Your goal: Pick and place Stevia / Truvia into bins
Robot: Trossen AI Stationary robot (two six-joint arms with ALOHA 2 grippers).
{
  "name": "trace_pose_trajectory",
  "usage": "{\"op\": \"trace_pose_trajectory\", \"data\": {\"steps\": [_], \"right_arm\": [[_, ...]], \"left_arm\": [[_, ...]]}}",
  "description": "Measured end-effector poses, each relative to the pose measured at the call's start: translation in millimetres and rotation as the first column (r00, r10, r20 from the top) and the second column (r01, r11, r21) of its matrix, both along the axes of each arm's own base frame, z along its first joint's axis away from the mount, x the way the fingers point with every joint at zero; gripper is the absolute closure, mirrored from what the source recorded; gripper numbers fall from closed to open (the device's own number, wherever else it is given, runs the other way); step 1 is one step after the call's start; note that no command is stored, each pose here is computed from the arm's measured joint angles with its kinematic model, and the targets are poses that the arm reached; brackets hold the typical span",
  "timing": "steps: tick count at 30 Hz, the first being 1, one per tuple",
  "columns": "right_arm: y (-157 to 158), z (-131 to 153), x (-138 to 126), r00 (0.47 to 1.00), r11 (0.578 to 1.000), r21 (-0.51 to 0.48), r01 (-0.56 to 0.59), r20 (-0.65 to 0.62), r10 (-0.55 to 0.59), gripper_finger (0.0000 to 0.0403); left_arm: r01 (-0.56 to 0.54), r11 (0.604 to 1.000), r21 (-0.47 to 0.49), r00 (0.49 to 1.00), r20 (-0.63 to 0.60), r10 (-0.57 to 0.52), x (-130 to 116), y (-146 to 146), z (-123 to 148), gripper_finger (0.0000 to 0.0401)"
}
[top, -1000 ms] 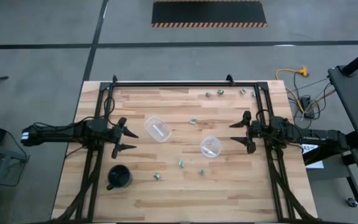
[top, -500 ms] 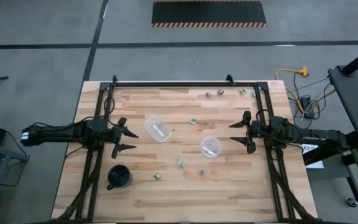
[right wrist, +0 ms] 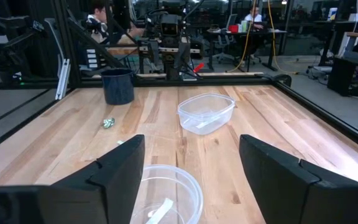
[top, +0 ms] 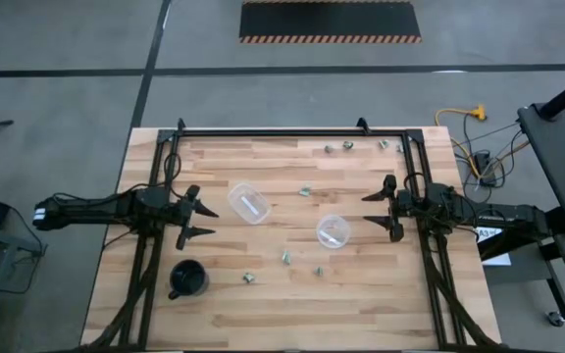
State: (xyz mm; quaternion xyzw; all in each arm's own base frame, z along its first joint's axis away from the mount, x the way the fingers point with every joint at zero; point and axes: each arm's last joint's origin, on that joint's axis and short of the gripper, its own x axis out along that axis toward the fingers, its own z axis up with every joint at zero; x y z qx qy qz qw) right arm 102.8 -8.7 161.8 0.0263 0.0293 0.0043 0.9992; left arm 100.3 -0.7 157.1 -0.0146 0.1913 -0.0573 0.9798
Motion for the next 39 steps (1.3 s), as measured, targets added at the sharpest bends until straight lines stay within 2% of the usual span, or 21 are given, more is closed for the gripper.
{"op": "trace_pose_trajectory", "data": {"steps": [39], "right_arm": [[0.0, 0.0, 0.0, 1.000, 1.000, 0.000, 0.000, 0.000, 0.000, 0.0151]], "left_arm": [[0.000, 1.000, 0.000, 1.000, 0.000, 0.000, 0.0, 0.0, -0.1, 0.0192]]}}
